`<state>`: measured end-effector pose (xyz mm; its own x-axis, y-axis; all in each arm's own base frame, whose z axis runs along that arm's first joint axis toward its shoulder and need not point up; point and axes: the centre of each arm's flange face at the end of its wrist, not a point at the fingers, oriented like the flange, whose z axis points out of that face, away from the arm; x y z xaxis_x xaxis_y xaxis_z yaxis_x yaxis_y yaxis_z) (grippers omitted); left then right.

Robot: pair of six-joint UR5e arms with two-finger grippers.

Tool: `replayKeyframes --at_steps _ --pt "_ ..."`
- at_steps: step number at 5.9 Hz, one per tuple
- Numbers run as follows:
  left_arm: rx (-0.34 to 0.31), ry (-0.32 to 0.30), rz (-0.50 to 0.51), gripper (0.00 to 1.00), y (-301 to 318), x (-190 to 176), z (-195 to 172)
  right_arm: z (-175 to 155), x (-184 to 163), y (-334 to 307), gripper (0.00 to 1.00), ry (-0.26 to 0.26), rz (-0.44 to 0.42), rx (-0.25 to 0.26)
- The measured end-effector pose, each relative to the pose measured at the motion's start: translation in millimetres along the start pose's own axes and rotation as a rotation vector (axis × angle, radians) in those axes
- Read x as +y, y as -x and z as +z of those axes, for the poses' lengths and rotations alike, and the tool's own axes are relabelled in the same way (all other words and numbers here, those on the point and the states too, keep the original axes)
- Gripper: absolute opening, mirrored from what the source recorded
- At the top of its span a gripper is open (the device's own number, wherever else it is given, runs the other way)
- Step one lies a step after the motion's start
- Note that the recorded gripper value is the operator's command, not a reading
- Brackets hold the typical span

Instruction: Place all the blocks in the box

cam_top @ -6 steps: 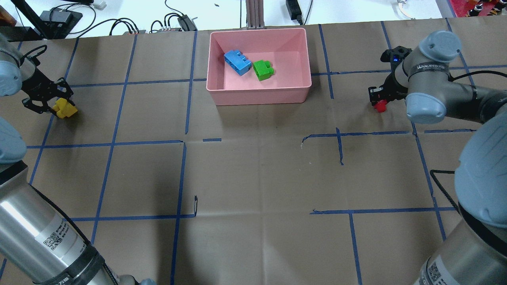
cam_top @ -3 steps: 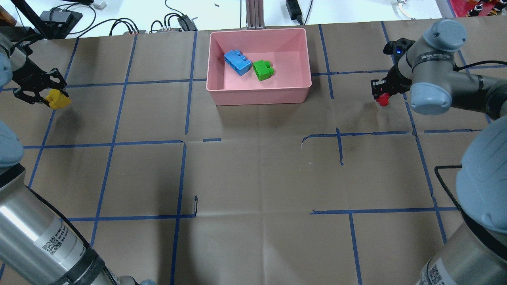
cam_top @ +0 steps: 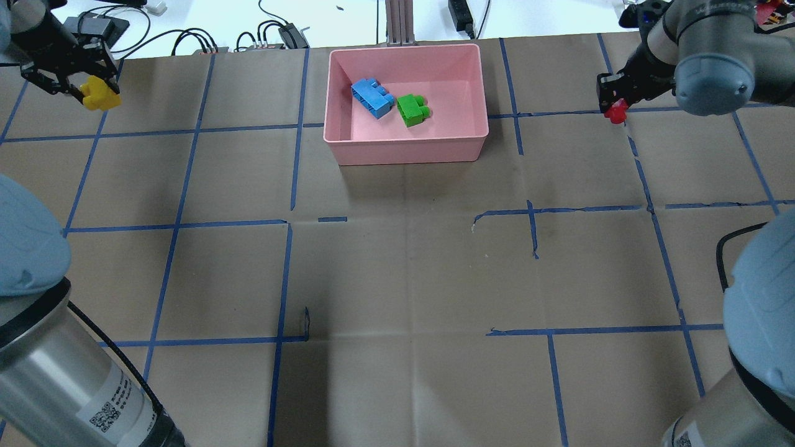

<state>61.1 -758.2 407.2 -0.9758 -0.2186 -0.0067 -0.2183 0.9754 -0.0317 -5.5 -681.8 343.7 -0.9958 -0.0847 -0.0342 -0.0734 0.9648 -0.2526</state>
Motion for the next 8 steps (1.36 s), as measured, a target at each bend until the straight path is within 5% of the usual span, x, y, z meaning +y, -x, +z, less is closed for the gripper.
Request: replayKeyframes --at_steps 4,5,6,7,8 --pt "0.047 0.051 0.145 0.21 -260 44 50 -4 -16 106 0.04 -0.078 0.011 -0.171" --pt "0.046 0.058 0.171 0.39 -296 50 77 3 -18 120 0.04 -0.077 0.049 -0.234" --pt "0.050 0.043 0.190 0.83 -318 54 92 13 -20 132 0.05 -0.080 0.081 -0.300" --pt "0.064 -0.008 0.188 0.98 -327 51 97 19 -23 144 0.05 -0.088 0.115 -0.338" --pt "0.083 -0.078 0.178 0.99 -330 45 92 23 -28 156 0.05 -0.087 0.150 -0.355"
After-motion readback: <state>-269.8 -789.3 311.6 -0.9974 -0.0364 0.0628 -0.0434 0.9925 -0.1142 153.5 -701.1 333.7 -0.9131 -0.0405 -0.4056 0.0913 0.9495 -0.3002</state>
